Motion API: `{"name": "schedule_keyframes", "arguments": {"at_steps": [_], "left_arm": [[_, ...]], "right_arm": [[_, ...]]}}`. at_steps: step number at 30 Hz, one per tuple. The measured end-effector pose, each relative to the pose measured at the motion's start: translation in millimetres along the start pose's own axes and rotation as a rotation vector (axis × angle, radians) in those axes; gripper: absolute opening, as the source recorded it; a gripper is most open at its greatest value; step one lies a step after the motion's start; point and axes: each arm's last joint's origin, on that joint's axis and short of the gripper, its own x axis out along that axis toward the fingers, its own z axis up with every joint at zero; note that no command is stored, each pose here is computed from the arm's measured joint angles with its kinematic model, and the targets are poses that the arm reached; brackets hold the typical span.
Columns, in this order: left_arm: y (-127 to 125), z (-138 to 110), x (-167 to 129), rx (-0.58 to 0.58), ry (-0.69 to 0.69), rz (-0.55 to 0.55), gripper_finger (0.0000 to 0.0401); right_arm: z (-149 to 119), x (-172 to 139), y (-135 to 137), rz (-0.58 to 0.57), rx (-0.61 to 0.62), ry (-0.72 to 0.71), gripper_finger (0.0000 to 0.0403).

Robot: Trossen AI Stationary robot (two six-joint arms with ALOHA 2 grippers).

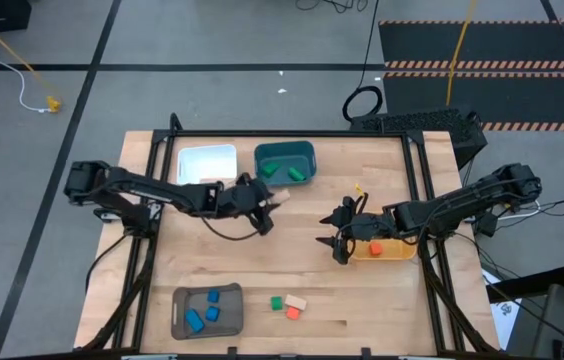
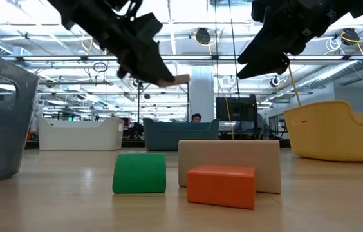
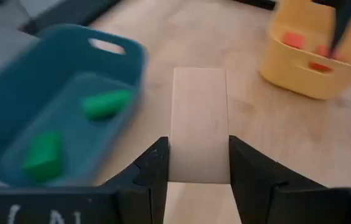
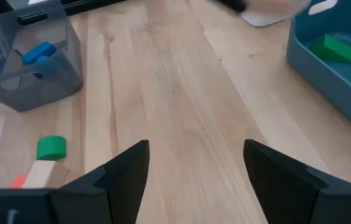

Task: Sort & place blocks by color
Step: Put the top brown block into the white bin

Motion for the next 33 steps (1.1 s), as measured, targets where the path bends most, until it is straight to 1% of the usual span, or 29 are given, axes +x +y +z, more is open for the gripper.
{"name": "schedule_keyframes", "arguments": {"at_steps": [3, 7, 9, 11, 20, 23, 28, 31, 33], "left_arm": [[9.2, 6.6, -11.1, -0.001, -0.013, 0.065, 0.0132], [25.5, 8.9, -23.4, 0.004, 0.011, 0.201, 0.0132], [36.4, 6.6, -29.2, 0.009, 0.051, 0.28, 0.0132], [46.4, 8.8, -31.5, -0.003, 0.059, 0.328, 0.0132], [101.5, -2.2, -34.5, -0.078, 0.257, 0.545, 0.0132], [114.1, -7.0, -37.0, -0.107, 0.318, 0.598, 0.0132], [130.7, -14.7, -42.3, -0.124, 0.42, 0.669, 0.0132], [138.1, -20.5, -44.5, -0.154, 0.46, 0.704, 0.0132], [141.8, -24.0, -46.6, -0.17, 0.502, 0.708, 0.0132]], "right_arm": [[0.0, 0.0, 0.0, 0.0, 0.0, 0.0, 0.0251], [0.1, 0.0, 0.0, 0.001, 0.0, -0.001, 0.0251], [0.4, 0.0, 0.2, 0.003, 0.001, -0.004, 0.0251], [0.7, 0.0, 0.3, 0.003, 0.002, -0.007, 0.0251], [0.1, 0.0, 0.2, 0.005, 0.001, -0.001, 0.0251], [-0.2, 0.0, 0.1, 0.004, 0.0, 0.002, 0.0251], [-0.2, 0.0, 0.1, 0.004, 0.0, 0.002, 0.0251], [-0.2, 0.0, 0.1, 0.004, 0.0, 0.002, 0.0251], [-0.2, 0.0, 0.1, 0.004, 0.0, 0.002, 0.0251]]}}
